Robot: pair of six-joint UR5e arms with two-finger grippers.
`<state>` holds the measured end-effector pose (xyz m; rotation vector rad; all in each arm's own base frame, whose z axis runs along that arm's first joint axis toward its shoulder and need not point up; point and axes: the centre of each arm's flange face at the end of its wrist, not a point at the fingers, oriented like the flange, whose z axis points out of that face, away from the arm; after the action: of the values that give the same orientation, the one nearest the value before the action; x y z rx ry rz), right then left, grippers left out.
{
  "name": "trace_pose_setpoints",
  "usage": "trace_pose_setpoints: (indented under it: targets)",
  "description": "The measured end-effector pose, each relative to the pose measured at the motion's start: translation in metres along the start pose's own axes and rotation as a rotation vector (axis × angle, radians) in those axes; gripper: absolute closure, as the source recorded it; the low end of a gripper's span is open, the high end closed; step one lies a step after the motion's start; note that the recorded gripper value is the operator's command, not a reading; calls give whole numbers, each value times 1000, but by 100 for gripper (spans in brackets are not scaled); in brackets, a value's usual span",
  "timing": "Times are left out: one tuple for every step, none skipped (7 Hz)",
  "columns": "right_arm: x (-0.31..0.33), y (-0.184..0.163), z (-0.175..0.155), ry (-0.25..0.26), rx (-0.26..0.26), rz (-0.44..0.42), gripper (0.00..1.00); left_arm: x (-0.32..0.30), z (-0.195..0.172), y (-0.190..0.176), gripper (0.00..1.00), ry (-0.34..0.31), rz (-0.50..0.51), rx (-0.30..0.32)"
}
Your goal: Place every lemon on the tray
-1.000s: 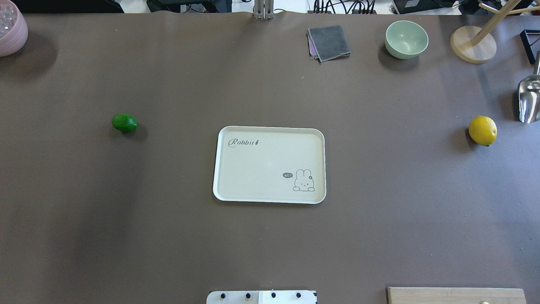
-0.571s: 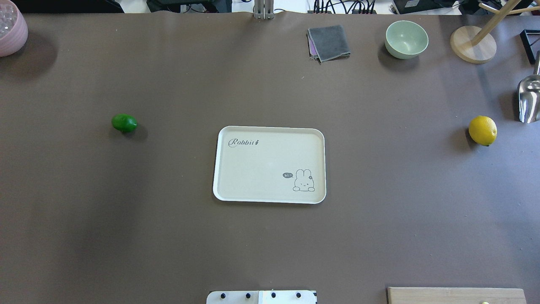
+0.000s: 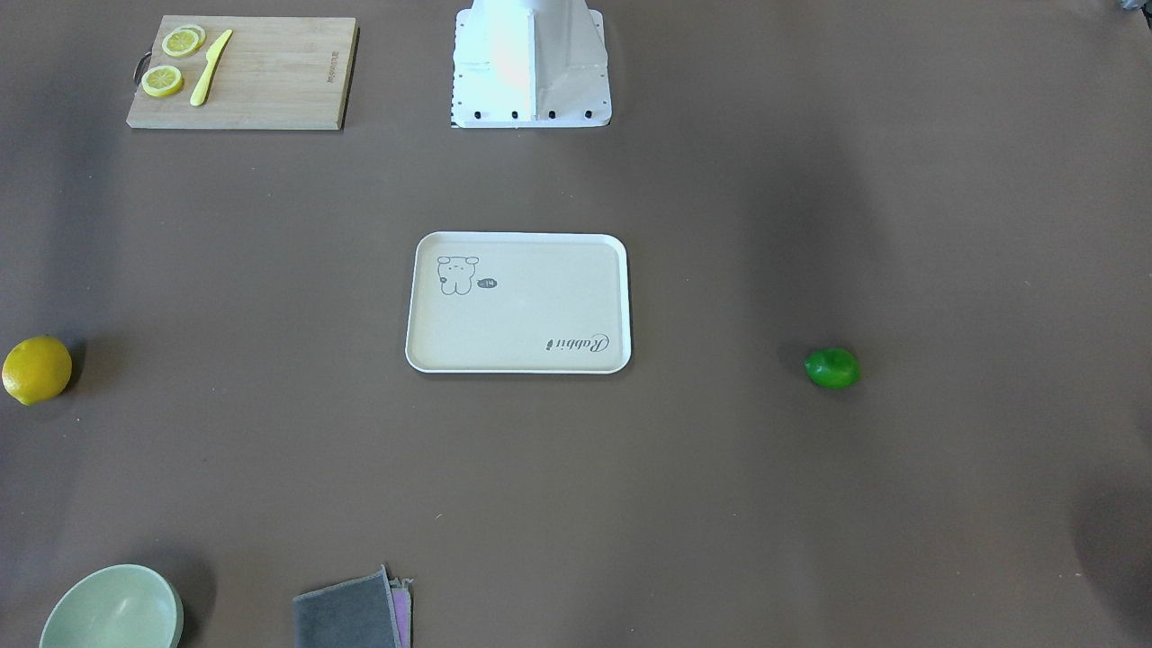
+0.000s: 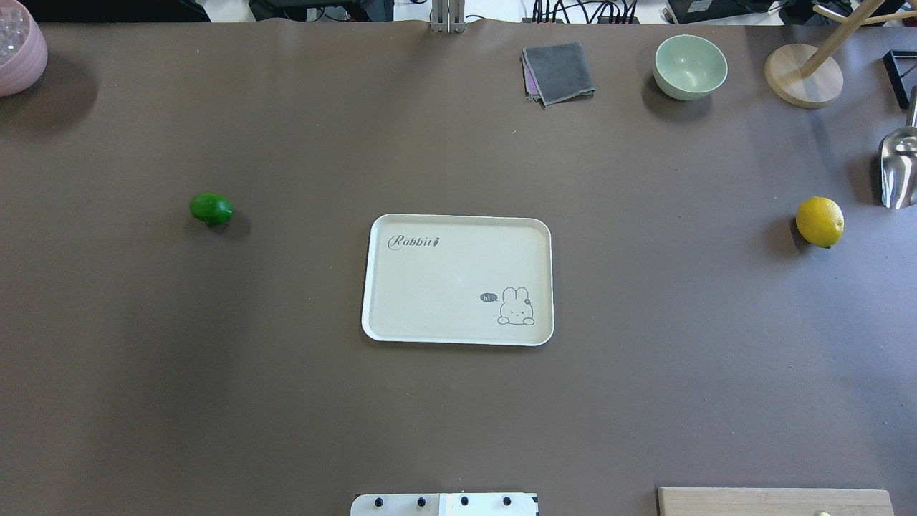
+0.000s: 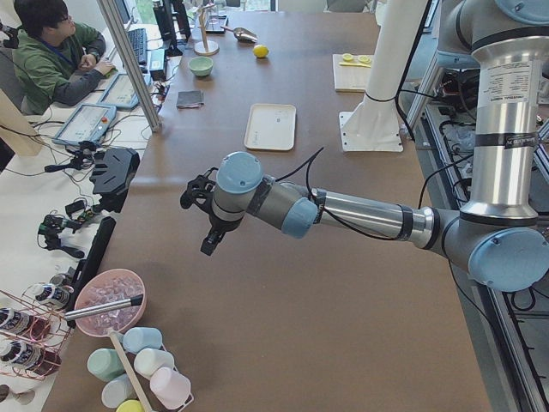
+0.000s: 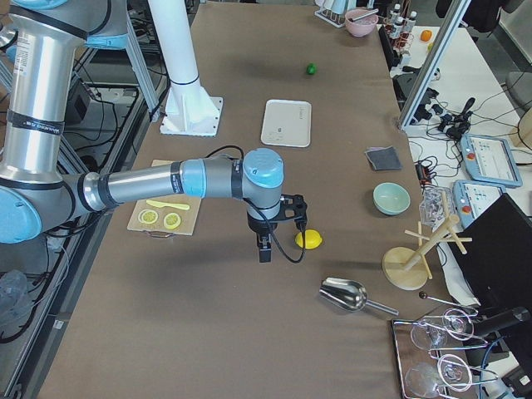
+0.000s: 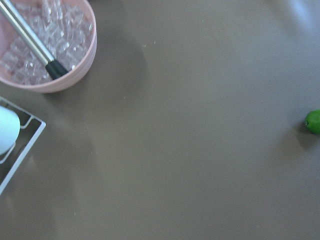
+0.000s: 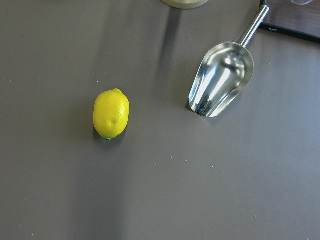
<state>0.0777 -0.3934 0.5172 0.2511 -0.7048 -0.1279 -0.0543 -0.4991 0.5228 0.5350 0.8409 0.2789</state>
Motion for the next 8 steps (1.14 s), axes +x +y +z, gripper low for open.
trace_pose_setpoints:
  targets:
    - [3, 2, -2, 1, 11, 16, 0, 5, -2, -7, 1, 28, 37, 31]
    - [4, 3, -2, 1, 14, 24, 0, 9, -4, -13, 1, 44, 67, 57]
    - [3, 1, -4, 1, 19, 26, 0, 13, -5, -20, 1, 54, 70, 77]
    - [0, -3, -7, 0, 29, 35, 0, 23, 0, -26, 1, 70, 64, 93]
    - [-3, -8, -10, -3, 38, 63, 0, 51, 24, -41, 1, 109, 84, 84]
    - [-6, -12, -10, -6, 39, 92, 0, 91, 65, -64, 1, 146, 125, 53]
    - [-9, -15, -7, -12, 35, 104, 0, 130, 107, -83, 1, 134, 172, 31]
    - [-13, -17, -5, -20, 32, 100, 0, 169, 149, -93, 2, 90, 232, 22]
